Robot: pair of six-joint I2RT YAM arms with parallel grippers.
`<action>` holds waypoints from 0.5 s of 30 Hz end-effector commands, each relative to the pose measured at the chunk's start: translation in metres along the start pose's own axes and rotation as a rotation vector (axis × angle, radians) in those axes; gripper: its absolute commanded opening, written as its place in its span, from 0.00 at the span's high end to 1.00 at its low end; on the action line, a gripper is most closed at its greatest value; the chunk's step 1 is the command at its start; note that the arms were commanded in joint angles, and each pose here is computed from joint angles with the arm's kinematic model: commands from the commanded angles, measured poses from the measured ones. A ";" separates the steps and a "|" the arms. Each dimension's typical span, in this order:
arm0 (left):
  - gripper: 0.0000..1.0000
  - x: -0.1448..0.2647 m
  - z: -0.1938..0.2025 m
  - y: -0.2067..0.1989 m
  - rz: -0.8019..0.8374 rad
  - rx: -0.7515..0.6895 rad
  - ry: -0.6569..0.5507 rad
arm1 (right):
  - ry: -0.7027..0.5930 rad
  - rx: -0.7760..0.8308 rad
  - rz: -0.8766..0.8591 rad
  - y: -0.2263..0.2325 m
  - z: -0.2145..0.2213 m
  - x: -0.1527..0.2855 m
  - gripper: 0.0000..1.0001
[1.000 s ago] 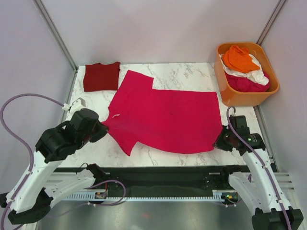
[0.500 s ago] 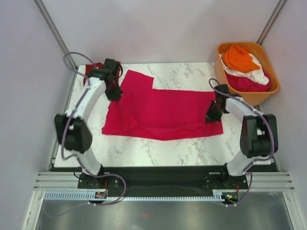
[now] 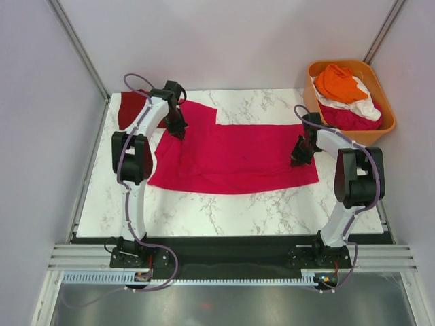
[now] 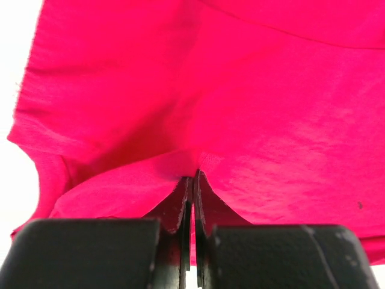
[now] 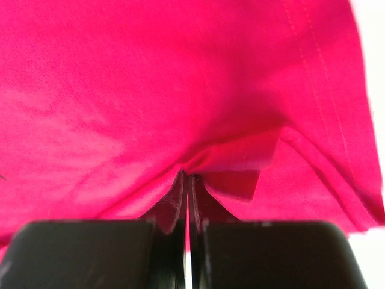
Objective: Fold and stack the t-shirts
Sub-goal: Fold the tshirt
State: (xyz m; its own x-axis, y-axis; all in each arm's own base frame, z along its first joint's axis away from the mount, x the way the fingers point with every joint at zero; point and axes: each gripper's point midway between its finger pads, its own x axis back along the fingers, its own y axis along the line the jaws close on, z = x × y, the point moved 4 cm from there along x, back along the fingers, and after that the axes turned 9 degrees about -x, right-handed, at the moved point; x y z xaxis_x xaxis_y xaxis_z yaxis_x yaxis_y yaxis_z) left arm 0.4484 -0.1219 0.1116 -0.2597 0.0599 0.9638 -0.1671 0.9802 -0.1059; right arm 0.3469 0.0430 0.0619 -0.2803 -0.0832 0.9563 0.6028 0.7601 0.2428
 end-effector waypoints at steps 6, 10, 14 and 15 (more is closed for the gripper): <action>0.97 0.025 -0.019 0.019 -0.070 0.004 -0.089 | -0.151 0.002 0.063 0.003 -0.044 0.013 1.00; 0.98 0.020 -0.023 0.034 -0.102 0.036 -0.084 | -0.210 -0.007 0.088 0.004 -0.056 0.020 1.00; 0.98 0.017 -0.026 0.050 -0.144 0.083 -0.088 | -0.245 -0.040 0.126 0.001 -0.064 0.020 1.00; 0.98 0.019 -0.028 0.051 -0.144 0.088 -0.095 | -0.250 -0.073 0.133 -0.008 -0.072 0.020 1.00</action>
State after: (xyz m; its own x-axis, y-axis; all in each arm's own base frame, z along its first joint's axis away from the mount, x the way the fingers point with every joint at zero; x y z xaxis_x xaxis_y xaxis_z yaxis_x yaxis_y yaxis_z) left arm 0.4540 -0.0800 0.1112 -0.2608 -0.0551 0.9638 -0.2532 0.9673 -0.0132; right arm 0.3471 0.0302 0.0681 -0.2096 0.0140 0.9777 0.6269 0.7693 0.1234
